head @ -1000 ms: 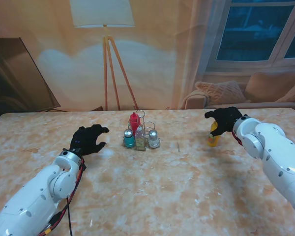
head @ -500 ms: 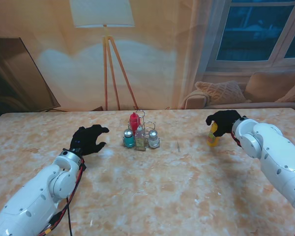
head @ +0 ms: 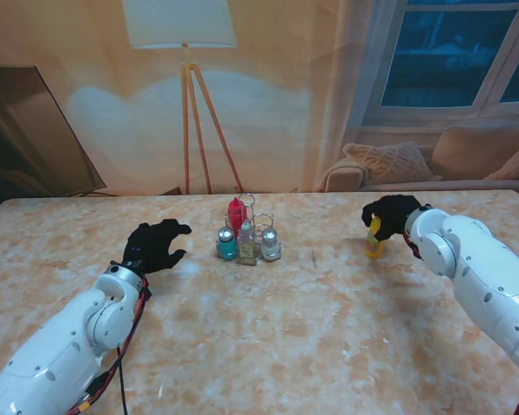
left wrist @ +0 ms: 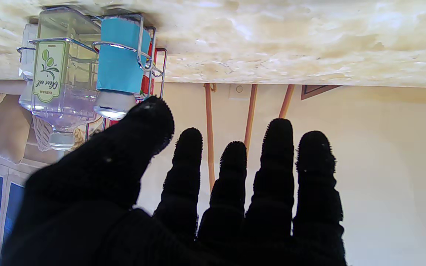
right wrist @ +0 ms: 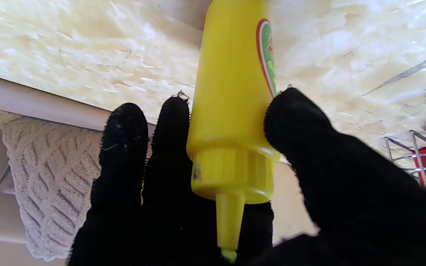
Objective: Place the seasoning bottles into the rack
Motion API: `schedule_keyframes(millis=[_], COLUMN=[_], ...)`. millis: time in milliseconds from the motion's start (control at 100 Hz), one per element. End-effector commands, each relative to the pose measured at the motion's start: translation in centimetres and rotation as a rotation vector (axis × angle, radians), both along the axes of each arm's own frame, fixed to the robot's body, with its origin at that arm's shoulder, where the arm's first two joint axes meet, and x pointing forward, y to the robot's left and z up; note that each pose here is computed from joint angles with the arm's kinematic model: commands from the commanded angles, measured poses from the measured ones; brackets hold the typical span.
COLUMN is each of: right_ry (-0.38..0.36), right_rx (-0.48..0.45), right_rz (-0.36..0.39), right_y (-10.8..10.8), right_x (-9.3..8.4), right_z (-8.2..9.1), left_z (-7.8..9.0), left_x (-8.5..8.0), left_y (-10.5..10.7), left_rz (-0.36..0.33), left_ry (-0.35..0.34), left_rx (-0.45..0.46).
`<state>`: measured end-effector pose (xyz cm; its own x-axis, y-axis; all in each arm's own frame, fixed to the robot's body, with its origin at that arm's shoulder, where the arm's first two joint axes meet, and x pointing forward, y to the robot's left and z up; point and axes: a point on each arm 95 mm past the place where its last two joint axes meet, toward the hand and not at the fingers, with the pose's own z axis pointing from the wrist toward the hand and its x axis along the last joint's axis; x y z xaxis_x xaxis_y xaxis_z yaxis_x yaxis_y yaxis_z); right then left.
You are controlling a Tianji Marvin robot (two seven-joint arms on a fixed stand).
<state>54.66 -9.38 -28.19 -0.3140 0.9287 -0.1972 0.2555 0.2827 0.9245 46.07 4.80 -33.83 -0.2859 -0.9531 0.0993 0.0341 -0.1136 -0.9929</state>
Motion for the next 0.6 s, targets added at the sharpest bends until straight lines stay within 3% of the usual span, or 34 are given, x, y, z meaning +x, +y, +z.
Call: schedule_keyframes(millis=[0,590], right_ry=[0.029,-0.006], right_rx=[0.001,0.021], right_rz=[0.002,0.014], right_y=[0.44,0.48], right_x=[-0.21,0.2], right_z=[-0.96,-1.21], left_z=[-0.06,-0.04], left_x=[0.02,-0.02], left_y=[-0.07,0.05], left_rz=[-0.003,-0.004], left_ry=[0.009,0.0], left_rx=[0.003,0.008])
